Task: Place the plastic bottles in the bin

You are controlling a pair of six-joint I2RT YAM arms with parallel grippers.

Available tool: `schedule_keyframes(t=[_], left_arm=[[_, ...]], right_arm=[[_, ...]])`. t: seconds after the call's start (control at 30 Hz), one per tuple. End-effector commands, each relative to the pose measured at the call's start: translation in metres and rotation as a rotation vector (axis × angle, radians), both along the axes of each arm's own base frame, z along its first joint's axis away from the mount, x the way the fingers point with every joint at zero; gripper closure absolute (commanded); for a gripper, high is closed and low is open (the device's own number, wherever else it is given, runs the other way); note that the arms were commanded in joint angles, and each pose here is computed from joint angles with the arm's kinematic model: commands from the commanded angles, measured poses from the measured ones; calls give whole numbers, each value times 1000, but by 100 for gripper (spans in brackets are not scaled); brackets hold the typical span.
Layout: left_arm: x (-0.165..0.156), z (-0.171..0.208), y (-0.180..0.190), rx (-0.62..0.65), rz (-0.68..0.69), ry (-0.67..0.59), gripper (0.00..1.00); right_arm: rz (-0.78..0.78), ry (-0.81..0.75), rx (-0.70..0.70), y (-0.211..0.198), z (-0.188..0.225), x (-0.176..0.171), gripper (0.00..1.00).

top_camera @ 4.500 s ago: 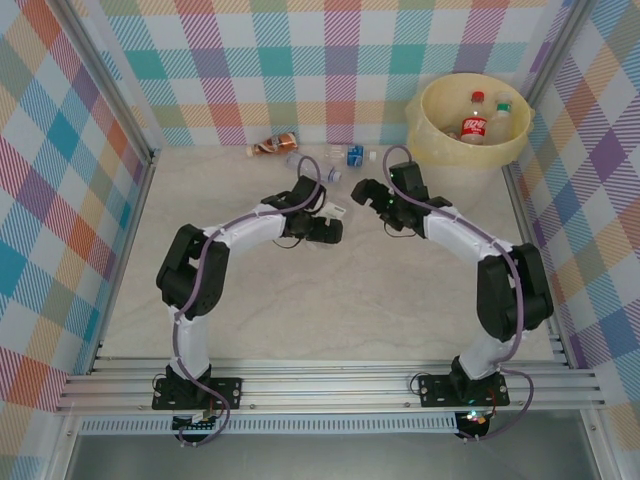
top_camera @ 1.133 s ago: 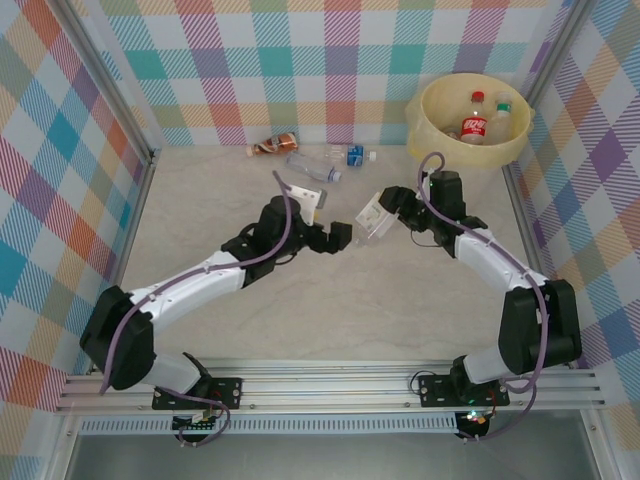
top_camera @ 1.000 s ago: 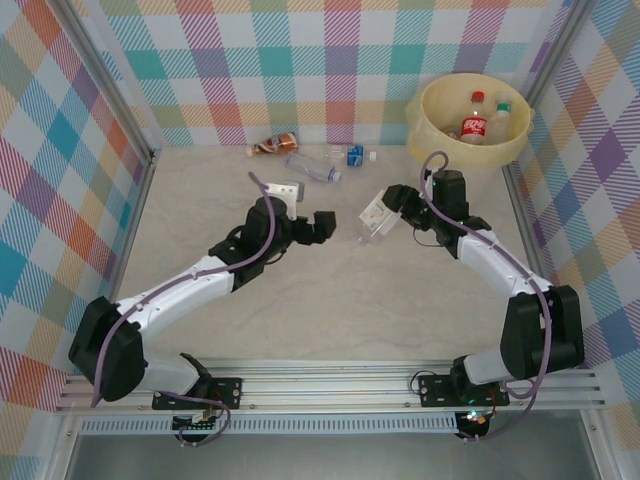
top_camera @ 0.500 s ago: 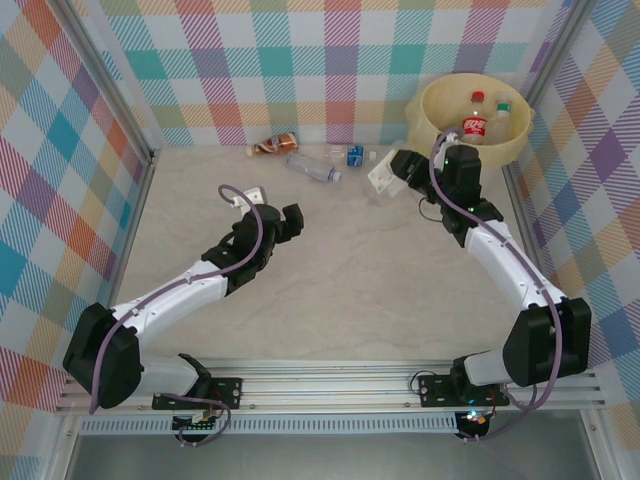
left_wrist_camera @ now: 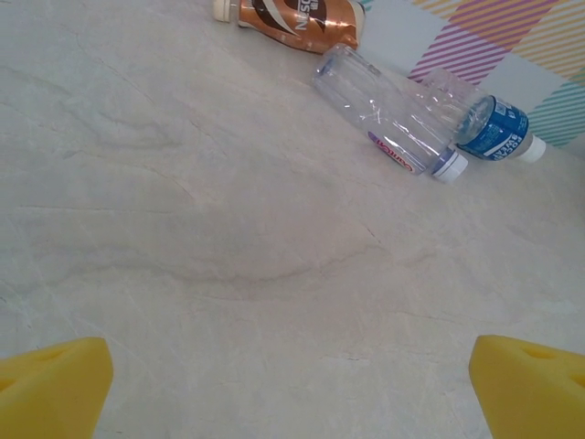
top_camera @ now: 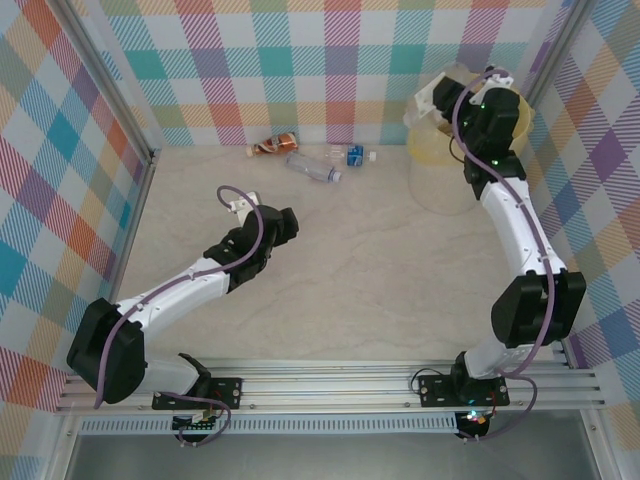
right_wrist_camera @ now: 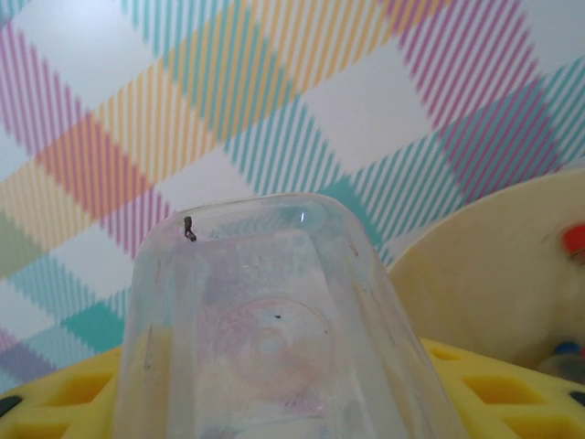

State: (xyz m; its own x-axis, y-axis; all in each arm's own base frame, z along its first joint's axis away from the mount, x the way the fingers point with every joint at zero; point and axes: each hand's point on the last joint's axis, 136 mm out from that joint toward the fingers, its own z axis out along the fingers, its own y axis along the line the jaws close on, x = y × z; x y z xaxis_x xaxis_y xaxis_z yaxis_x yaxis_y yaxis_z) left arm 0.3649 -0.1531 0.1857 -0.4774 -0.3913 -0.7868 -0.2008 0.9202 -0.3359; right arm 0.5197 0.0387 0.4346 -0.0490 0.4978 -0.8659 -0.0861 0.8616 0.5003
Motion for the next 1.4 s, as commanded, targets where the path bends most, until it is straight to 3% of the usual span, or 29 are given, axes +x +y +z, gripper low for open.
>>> schedule_keyframes(t=[0.0, 0.17, 0.33, 0.43, 0.6, 0.77, 0.93, 1.17, 1.37], left_arm=[[2, 8, 8, -19, 38, -18, 0], [4, 4, 4, -21, 29, -4, 0], [4, 1, 5, -15, 33, 6, 0], [4, 0, 8, -9, 43, 7, 0], [4, -4, 9, -5, 49, 23, 0], [3, -7, 11, 3, 57, 33, 0], [3, -11, 10, 1, 61, 42, 0], [6, -16, 7, 0, 56, 64, 0], [6, -19, 9, 3, 63, 74, 0]], right_arm=[[-97, -99, 36, -30, 24, 10, 55], [-194, -110, 117, -62, 17, 30, 55], [-272, -39, 99, -76, -3, 53, 53], [-209, 66, 96, -71, -25, 72, 50], [-93, 288, 82, -52, -66, 96, 30], [-251, 334, 37, -80, -68, 95, 15], [-357, 342, -25, -100, -62, 82, 9], [-205, 276, -49, -74, -36, 71, 5], [42, 207, -69, -33, -27, 77, 5]])
